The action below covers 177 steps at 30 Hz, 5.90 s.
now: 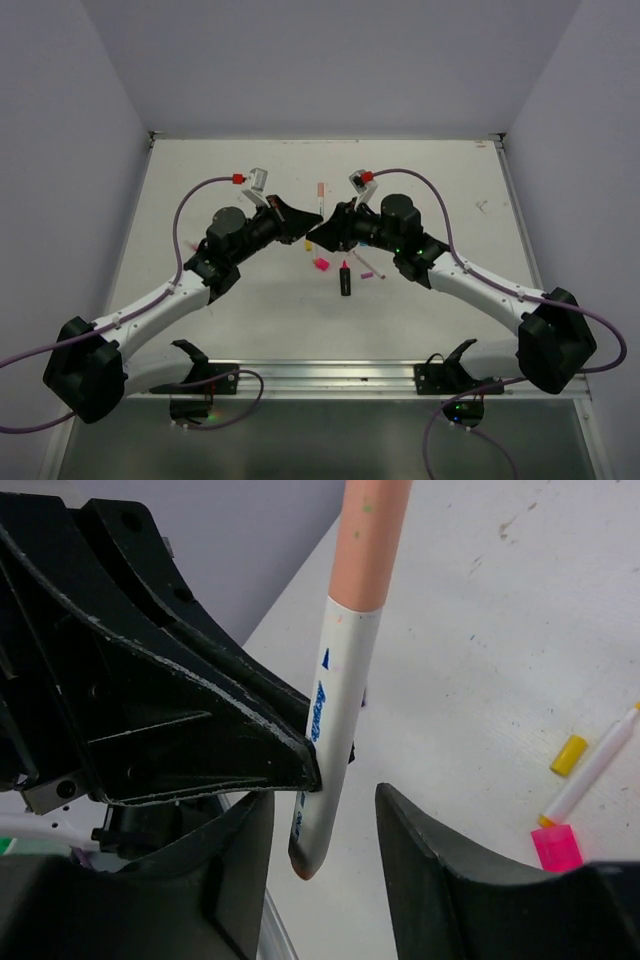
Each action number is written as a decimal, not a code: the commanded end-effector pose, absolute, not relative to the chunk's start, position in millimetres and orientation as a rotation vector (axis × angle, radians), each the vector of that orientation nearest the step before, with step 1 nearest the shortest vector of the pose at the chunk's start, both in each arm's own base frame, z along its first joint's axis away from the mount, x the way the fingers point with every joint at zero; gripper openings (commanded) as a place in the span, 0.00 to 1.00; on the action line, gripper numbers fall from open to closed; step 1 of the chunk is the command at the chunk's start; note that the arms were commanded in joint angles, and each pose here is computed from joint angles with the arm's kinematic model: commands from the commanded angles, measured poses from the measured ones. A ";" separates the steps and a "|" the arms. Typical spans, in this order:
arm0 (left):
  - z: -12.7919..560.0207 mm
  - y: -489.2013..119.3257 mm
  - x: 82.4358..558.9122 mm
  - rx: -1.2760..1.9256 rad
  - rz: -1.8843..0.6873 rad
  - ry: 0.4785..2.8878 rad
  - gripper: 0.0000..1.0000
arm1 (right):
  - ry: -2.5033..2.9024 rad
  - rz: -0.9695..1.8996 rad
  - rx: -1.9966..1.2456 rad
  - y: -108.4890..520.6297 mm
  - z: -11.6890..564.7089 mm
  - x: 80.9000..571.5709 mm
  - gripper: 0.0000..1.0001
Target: Open the pen caps
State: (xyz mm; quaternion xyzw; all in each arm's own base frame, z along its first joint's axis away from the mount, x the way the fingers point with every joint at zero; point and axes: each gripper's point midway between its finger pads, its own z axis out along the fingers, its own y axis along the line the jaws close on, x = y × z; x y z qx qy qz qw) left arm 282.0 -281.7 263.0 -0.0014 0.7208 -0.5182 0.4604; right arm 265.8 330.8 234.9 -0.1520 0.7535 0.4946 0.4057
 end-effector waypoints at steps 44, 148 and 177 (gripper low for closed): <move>309.7 -293.7 289.8 0.257 -1.231 1.666 0.58 | 1.879 1.252 -0.729 322.3 242.4 220.6 0.00; 71.6 -438.1 327.2 0.078 -0.992 2.501 0.41 | 2.814 0.386 -0.029 129.3 6.7 270.6 0.33; 133.4 -89.0 340.4 -0.533 -0.087 2.271 1.00 | 2.277 0.556 0.025 136.3 170.8 292.0 0.96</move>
